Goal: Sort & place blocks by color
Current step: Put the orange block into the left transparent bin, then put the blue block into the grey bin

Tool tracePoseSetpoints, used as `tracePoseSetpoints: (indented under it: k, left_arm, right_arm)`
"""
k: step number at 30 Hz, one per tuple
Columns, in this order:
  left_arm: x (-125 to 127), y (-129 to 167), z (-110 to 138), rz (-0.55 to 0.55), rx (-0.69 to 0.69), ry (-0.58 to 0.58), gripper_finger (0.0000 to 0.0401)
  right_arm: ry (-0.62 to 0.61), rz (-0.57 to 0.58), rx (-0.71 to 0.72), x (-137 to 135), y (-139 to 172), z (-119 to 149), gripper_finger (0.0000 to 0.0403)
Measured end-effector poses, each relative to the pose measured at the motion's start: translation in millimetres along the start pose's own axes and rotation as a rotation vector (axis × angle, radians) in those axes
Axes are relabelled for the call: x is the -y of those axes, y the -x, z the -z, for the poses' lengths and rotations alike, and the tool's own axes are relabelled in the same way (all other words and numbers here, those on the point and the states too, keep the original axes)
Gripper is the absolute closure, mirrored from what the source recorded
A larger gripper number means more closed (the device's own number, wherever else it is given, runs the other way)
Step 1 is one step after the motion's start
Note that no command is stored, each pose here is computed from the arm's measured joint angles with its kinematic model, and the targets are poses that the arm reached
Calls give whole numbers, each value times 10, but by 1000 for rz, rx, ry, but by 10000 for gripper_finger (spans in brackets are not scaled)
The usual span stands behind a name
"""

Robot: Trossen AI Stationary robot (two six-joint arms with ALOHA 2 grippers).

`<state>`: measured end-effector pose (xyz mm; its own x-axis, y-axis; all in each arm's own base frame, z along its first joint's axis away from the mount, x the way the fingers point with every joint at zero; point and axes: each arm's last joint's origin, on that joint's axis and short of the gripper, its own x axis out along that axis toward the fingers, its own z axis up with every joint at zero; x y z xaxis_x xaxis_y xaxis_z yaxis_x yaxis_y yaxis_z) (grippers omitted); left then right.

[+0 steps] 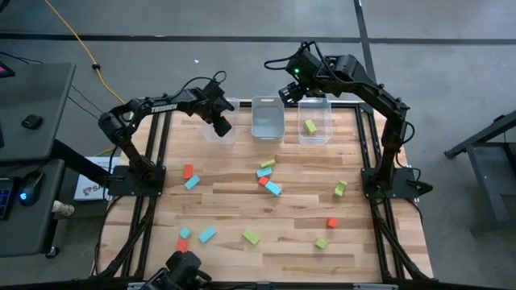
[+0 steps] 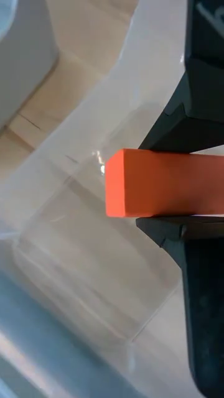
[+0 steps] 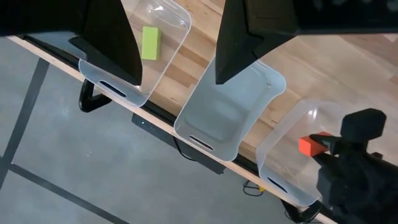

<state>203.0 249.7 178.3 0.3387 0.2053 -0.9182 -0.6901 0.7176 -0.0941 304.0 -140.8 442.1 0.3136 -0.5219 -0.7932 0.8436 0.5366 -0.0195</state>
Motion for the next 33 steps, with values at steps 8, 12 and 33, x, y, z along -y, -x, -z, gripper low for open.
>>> tracePoseSetpoints:
  k: [8,12,33]
  left_arm:
    - [-18,-131,3,2,-22,10,313]
    - [-20,-132,-14,1,-4,14,313]
    - [-20,-127,-24,2,2,7,213]
  right_arm:
    - [19,-1,-1,0,0,0,208]
    - [19,-1,-1,0,0,1,208]
    - [37,-20,-50,7,0,36,208]
